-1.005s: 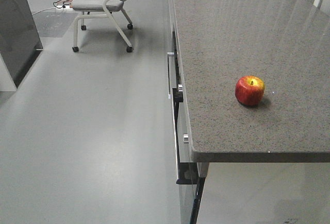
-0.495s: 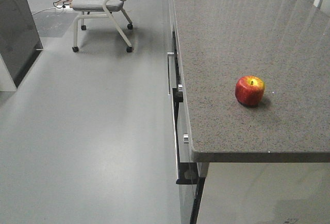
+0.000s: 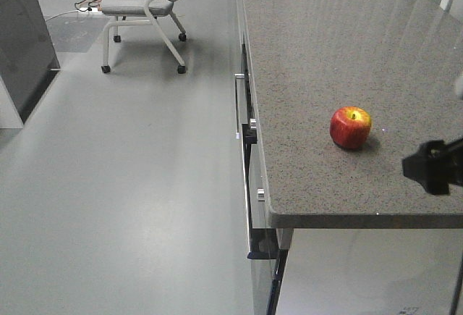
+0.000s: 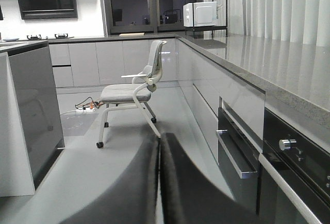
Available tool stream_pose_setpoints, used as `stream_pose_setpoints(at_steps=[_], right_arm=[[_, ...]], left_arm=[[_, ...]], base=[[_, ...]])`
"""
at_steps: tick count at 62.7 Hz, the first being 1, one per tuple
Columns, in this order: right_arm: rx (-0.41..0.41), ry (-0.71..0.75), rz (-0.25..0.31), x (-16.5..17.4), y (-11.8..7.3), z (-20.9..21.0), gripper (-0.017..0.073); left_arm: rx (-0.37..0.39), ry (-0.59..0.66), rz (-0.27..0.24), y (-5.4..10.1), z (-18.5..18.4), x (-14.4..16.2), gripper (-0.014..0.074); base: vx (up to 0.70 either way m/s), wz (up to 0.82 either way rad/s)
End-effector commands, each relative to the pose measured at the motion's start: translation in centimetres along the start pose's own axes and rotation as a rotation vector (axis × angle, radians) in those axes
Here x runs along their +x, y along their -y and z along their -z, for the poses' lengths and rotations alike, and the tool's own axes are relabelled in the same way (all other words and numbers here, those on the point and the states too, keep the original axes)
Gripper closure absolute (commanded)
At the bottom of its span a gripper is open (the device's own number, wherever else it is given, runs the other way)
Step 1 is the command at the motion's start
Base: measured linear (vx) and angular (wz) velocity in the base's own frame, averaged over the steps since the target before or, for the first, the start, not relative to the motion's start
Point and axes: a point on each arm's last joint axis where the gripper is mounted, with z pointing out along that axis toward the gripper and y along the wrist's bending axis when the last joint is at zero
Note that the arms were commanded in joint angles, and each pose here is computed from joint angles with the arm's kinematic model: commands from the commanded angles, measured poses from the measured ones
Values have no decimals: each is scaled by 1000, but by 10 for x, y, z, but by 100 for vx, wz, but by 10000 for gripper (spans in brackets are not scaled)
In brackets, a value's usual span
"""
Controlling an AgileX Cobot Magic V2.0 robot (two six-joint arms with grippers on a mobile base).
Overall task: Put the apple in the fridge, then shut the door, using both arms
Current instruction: 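Lower the right gripper over the apple and close on it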
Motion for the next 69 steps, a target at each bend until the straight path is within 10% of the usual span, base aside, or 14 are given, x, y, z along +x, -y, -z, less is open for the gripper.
stream_pose_setpoints(at_steps=[1,69], right_arm=[[1,106,25,-28,4,-3,-75],[-46,41,82,-131,29,-182,-48]], left_arm=[[0,69,10,0,1,-1,600],[0,69,10,0,1,-1,600]], base=[[0,0],[0,0]])
